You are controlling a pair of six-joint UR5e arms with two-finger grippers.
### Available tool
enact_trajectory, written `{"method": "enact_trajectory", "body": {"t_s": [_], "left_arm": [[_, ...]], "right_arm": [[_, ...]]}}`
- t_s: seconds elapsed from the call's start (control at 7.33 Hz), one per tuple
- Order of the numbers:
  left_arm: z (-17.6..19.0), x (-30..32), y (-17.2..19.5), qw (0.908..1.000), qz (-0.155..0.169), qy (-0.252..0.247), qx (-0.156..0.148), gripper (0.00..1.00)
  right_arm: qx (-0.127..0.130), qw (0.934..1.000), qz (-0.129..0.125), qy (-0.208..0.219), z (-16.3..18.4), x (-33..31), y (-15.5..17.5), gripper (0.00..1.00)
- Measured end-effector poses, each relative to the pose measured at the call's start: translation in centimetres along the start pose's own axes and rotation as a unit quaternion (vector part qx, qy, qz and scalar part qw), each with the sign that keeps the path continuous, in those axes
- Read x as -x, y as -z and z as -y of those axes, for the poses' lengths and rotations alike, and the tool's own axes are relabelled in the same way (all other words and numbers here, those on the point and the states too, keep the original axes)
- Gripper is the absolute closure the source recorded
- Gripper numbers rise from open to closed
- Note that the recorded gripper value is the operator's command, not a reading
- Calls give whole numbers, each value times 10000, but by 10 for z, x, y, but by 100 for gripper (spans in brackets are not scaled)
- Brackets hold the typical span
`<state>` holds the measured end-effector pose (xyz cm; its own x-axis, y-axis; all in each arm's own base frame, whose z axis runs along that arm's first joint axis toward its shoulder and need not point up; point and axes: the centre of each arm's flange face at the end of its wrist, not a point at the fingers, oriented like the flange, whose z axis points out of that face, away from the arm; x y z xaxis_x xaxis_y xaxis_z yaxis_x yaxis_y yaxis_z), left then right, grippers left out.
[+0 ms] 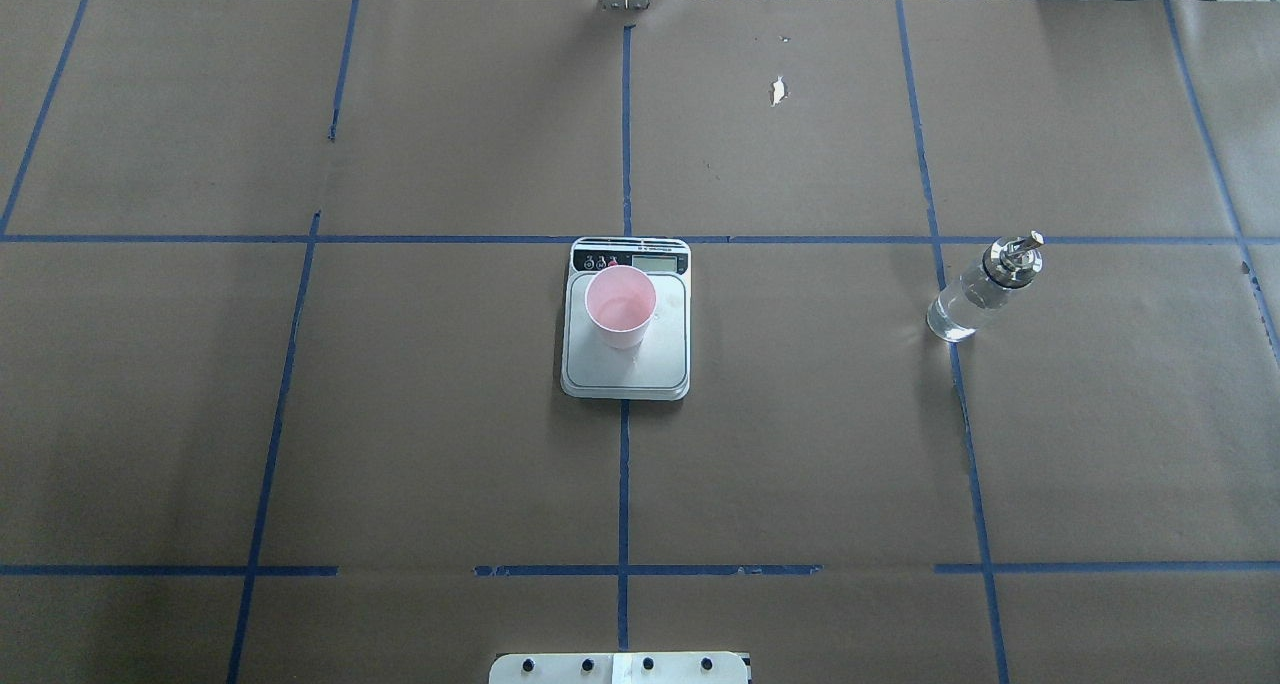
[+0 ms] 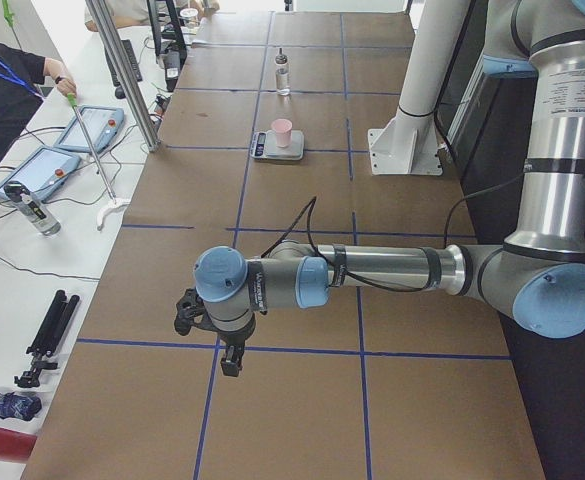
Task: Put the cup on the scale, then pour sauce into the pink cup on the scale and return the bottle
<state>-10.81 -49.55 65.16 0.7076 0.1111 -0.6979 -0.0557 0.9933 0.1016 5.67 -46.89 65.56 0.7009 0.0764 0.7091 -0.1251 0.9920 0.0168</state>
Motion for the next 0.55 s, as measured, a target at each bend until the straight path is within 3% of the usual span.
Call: {"method": "enact_trajectory", "body": {"t_s": [0.55], "left_arm": [[1, 0, 0, 10000, 0, -1, 0, 0]], "right_arm": [[-19, 9996, -54, 270, -1, -2, -1, 0]]}}
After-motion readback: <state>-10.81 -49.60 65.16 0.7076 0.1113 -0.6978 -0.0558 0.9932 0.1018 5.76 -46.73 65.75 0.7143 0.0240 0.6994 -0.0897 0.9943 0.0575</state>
